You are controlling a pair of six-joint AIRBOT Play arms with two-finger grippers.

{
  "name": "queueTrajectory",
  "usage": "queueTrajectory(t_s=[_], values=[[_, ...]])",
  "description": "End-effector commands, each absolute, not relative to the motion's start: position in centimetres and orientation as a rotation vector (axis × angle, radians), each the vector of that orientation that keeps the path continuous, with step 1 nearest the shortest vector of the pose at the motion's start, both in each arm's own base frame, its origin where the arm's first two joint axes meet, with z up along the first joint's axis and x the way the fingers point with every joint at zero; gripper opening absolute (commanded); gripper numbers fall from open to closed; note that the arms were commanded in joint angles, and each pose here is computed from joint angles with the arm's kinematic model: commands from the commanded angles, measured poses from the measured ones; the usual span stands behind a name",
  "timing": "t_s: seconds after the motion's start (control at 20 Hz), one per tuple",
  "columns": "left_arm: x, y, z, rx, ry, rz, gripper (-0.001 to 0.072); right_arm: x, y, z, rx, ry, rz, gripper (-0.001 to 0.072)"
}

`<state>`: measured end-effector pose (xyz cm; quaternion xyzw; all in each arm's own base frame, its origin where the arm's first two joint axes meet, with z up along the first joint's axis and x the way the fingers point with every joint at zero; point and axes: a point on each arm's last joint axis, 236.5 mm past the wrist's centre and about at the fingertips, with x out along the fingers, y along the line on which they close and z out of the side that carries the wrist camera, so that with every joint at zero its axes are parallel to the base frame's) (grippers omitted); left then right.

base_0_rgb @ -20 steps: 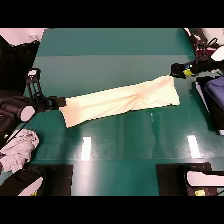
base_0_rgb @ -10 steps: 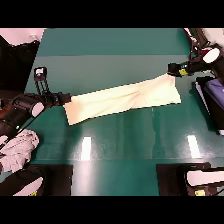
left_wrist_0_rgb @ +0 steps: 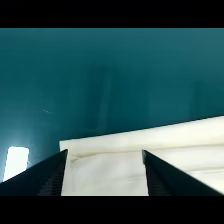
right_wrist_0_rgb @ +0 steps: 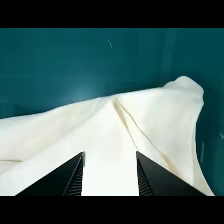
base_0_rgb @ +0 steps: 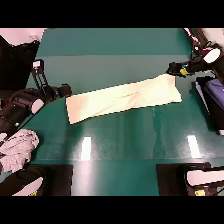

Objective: Fold the shirts.

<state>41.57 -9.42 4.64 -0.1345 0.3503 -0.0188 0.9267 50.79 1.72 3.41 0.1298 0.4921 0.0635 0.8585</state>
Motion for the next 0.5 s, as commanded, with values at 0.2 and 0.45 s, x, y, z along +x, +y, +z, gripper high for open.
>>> queueTrajectory(t_s=[0.2, 0.45], values=[[40.9, -9.2, 5.7, -0.289, 0.789, -0.009, 0.0029, 45.2, -3.0, 1.5, 0.371, 1.316, 0.235, 0.0705], [37.3, -9.5, 2.7, -0.271, 0.989, -0.005, 0.0029, 46.9, -3.8, -1.9, 0.560, 1.358, 0.338, 0.0704]])
